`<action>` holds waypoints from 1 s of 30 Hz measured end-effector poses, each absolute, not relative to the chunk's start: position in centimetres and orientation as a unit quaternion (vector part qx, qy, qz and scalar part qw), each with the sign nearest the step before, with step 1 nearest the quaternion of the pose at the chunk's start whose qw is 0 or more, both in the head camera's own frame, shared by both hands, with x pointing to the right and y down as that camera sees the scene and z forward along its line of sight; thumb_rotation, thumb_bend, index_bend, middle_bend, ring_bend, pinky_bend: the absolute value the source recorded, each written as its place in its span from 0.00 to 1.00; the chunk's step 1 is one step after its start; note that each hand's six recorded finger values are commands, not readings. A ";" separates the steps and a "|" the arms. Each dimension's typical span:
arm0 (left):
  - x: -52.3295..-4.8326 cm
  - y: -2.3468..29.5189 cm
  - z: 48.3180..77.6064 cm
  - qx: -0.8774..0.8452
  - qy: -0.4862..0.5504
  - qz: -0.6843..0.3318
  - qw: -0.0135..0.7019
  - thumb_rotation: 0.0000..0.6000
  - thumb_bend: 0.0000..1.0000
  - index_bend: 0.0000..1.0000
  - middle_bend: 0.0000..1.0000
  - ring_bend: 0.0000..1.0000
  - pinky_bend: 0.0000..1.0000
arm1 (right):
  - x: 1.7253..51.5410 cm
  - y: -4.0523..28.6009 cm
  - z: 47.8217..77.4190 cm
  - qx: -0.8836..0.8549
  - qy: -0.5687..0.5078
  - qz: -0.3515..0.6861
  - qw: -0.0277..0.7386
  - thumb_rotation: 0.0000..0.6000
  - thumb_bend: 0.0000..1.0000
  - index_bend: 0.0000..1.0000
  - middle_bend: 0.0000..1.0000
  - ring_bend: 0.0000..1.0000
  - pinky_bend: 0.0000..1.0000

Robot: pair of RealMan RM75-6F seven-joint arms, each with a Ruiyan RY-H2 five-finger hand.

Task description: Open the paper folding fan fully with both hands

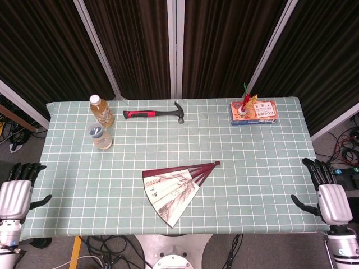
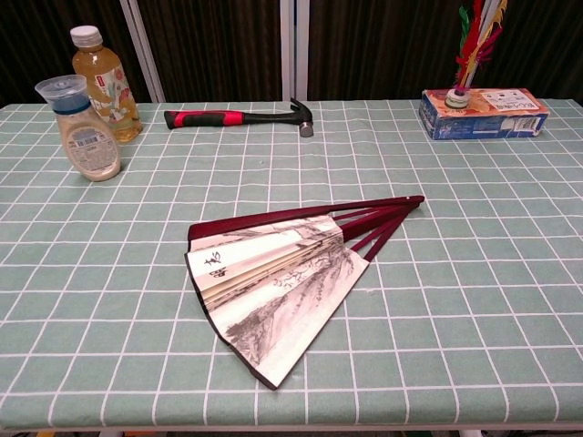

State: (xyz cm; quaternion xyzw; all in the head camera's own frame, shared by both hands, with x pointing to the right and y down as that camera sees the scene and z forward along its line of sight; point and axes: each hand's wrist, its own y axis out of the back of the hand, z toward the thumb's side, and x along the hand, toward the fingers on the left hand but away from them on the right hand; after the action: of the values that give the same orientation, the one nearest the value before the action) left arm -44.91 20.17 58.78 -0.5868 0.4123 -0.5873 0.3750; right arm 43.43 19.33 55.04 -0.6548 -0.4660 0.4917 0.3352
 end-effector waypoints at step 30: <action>-18.8 6.9 72.1 -0.843 0.170 -0.450 0.241 1.00 0.16 0.26 0.27 0.24 0.30 | 41.7 13.8 55.8 -0.687 -0.411 0.481 0.357 1.00 0.12 0.07 0.08 0.00 0.00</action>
State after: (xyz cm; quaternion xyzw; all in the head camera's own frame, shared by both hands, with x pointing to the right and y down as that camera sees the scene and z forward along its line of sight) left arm -18.82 6.92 72.14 -0.8430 0.1696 -0.4497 0.2415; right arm 41.68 13.76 55.82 -0.6872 -0.4109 0.4812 0.3567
